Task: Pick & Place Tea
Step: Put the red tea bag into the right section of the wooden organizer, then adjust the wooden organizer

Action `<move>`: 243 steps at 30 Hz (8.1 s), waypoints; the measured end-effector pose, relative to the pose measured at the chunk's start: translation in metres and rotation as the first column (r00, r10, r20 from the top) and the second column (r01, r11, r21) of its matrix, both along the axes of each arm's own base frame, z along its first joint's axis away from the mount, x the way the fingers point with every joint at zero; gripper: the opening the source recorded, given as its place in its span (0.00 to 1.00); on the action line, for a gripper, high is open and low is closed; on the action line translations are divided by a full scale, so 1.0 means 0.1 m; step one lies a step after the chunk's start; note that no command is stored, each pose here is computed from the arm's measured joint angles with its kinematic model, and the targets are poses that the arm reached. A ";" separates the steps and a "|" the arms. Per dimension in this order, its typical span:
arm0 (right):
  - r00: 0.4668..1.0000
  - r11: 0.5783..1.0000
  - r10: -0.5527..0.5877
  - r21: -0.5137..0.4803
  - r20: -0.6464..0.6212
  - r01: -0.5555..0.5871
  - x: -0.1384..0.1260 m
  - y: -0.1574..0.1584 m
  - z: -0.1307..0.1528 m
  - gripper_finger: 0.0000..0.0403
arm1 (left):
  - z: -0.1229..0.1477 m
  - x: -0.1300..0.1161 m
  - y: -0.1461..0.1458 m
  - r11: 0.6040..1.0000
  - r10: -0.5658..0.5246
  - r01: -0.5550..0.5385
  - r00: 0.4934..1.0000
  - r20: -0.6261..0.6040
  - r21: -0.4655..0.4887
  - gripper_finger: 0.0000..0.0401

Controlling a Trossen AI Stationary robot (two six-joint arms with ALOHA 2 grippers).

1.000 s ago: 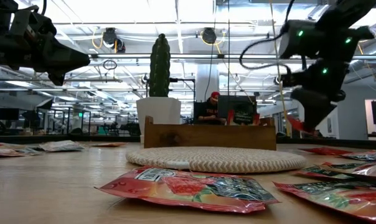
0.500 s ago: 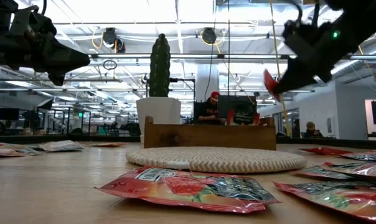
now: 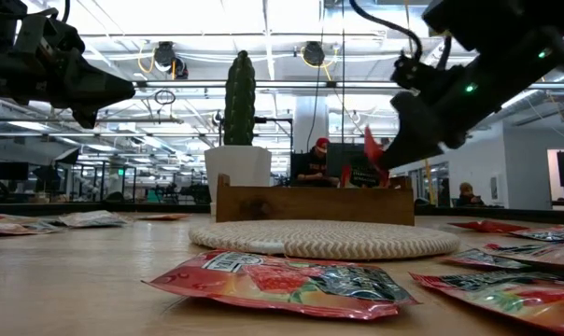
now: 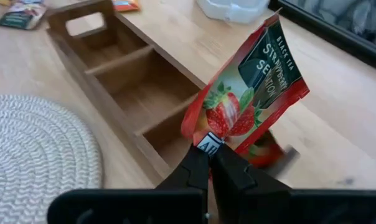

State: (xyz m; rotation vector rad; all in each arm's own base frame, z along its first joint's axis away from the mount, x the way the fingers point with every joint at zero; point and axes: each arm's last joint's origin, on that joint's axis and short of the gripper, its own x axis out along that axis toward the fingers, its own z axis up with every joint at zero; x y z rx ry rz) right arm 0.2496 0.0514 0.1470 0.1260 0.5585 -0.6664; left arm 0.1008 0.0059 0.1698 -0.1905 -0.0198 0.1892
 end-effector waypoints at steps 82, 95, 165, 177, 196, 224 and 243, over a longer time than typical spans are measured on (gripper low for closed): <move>0.616 0.821 0.568 0.423 -0.545 -0.383 0.58 -0.66 0.28 0.00 | 0.01 0.00 0.00 1.000 0.000 0.000 1.000 0.007 0.000 0.13; 0.630 0.808 0.580 0.467 -0.517 -0.360 0.59 -0.77 0.24 0.00 | 0.01 0.00 0.00 1.000 0.000 0.000 1.000 0.007 0.000 0.13; 0.638 0.874 0.486 0.343 -0.597 -0.344 0.64 -0.83 0.04 0.00 | 0.01 0.00 0.00 1.000 0.000 0.000 1.000 0.007 0.000 0.13; 0.661 0.926 0.374 0.221 -0.651 -0.306 0.56 -0.81 -0.07 0.00 | 0.01 0.00 0.00 1.000 0.000 0.000 1.000 0.007 0.000 0.13; 0.656 0.944 0.267 0.055 -0.706 -0.325 0.57 -0.61 -0.05 0.00 | 0.01 0.00 0.00 1.000 0.000 0.000 1.000 0.007 0.000 0.13; 0.662 0.899 0.400 0.130 -0.634 -0.419 0.53 -0.47 0.17 0.00 | 0.01 0.00 0.00 1.000 0.000 0.000 1.000 0.007 0.000 0.13; 0.841 0.894 0.443 0.084 -0.309 -0.440 0.69 -0.65 0.60 0.00 | 0.01 0.00 0.00 1.000 0.000 0.000 1.000 0.007 0.000 0.13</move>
